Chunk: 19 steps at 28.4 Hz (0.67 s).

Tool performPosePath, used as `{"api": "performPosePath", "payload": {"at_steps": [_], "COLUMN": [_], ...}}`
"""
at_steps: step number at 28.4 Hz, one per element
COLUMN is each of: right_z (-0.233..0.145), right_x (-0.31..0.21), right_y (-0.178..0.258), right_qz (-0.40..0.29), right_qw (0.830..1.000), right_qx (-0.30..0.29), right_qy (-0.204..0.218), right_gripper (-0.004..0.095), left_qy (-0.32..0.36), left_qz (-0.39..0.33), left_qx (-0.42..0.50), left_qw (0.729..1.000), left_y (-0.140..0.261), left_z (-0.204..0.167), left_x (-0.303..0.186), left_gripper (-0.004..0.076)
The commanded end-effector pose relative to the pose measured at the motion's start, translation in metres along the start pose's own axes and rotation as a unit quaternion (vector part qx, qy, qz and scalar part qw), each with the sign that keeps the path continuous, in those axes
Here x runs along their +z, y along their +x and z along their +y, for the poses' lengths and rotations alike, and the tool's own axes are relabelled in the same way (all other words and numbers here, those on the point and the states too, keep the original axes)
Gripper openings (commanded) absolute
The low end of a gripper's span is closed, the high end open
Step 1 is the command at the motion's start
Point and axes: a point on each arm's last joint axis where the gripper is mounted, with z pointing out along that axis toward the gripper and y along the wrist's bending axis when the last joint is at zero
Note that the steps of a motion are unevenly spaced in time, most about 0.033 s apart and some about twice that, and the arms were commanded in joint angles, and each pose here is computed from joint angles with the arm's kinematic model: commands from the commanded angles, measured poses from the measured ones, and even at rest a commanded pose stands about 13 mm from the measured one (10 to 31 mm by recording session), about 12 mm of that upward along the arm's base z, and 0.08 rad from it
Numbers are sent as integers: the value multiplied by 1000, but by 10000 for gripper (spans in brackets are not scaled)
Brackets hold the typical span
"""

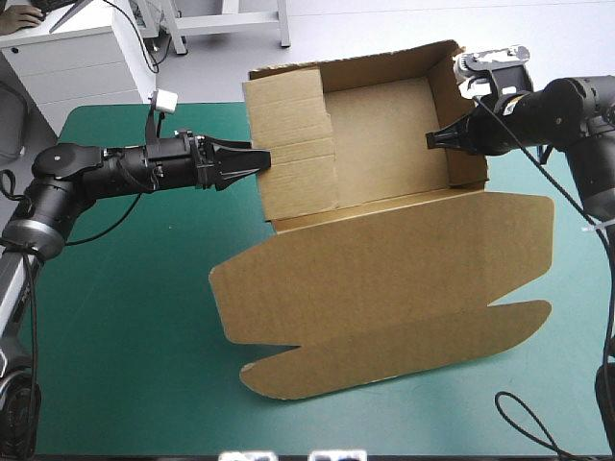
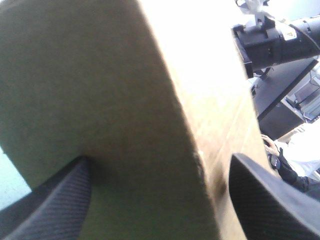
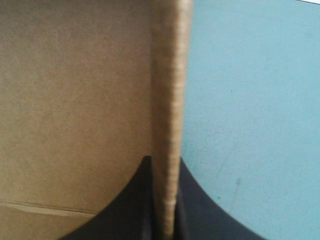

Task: Fold the box

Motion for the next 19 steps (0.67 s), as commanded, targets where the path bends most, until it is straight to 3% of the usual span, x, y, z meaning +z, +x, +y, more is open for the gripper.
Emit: {"api": "performPosePath", "payload": {"at_steps": [1,8,13,19], "right_z": [7,23,41,52], "right_x": [-24,-19,-18,-12], "right_y": [-11,-14,-19,-20], "right_qz": [-70,-79,-104,-106], "right_qw": [997,997,995,994], "right_qx": [18,11,11,24], "right_qy": [-6,-11,-3,-13], "right_gripper": [-12,-11,-11,-11], "left_qy": [71,36,-100,-238], "left_qz": [-24,-10,36,25], "left_qx": [23,46,53,82], "left_qw": [997,998,993,967], "left_y": [-14,-26,-36,-57], "left_z": [-36,-42,-40,-60], "left_x": [-6,-9,-7,5], "left_gripper": [548,547,547,545]}}
